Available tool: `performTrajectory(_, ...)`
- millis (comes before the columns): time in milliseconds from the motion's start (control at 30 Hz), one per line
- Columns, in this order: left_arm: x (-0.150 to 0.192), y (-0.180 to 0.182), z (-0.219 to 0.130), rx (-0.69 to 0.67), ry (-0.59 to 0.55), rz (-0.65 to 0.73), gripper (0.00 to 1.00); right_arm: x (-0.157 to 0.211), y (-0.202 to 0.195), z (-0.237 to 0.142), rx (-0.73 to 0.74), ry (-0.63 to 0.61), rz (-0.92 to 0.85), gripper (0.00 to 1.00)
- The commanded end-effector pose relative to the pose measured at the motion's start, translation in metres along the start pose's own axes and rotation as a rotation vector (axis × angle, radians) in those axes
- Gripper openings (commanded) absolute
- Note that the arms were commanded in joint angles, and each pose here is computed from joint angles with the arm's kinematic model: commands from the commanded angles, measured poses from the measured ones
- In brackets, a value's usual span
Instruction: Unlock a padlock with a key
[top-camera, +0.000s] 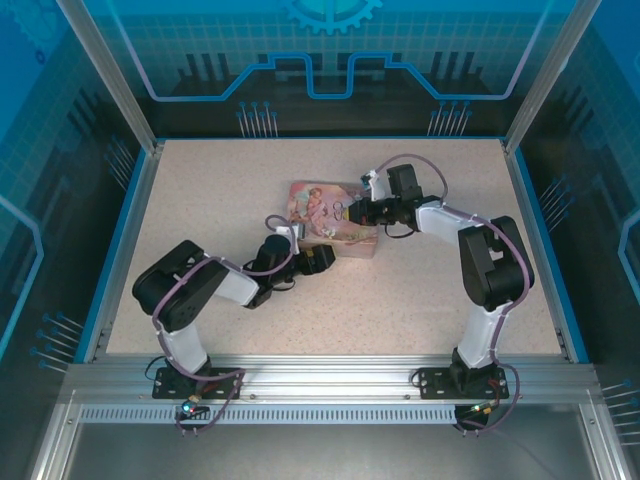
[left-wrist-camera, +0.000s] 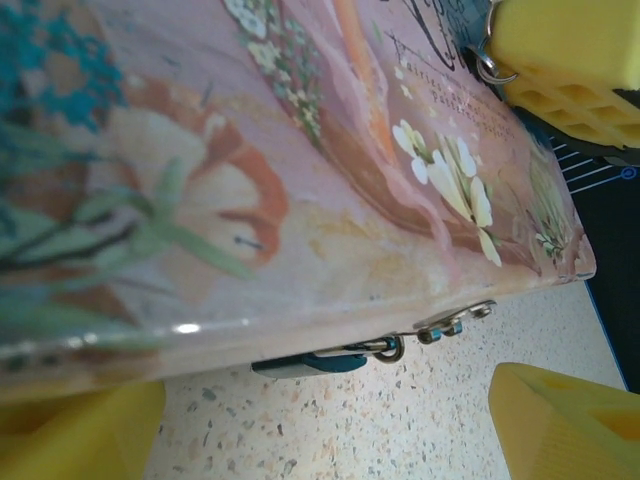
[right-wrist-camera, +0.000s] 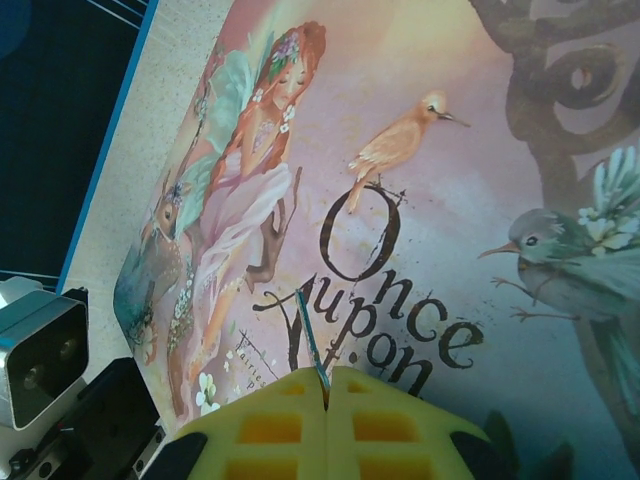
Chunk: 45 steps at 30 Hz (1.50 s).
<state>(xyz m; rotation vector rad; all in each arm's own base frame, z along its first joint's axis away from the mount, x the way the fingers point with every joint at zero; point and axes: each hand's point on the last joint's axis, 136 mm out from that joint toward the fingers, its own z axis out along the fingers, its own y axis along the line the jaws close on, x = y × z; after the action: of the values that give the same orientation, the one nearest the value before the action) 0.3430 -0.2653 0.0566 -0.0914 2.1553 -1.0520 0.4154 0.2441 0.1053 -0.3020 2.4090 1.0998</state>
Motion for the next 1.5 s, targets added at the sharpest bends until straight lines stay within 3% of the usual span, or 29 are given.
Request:
performTrajectory(0,-0.007,-0.017,0.008,0.072,-0.046,0.031,0.85,0.021,-0.029,0.005,0.086,0.070,0.035,0.00)
performTrajectory(367,0.005,-0.028,0.012,0.075,-0.119,0.085,0.83,0.029,-0.033,0.004,0.107,0.080,0.040,0.00)
performTrajectory(733,0.003,-0.008,0.019,-0.049,-0.145,0.069,0.81,0.029,-0.031,0.003,0.095,0.070,0.030,0.00)
performTrajectory(1100,-0.002,-0.001,0.014,-0.264,-0.173,0.190,0.73,0.026,-0.029,0.004,0.080,0.053,0.029,0.00)
performTrajectory(1367,-0.015,-0.008,0.006,-0.318,-0.158,0.355,0.73,0.030,-0.032,0.006,0.084,0.061,0.028,0.00)
performTrajectory(1467,-0.011,-0.008,0.005,-0.298,-0.151,0.360,0.76,0.032,-0.033,0.006,0.088,0.066,0.028,0.00)
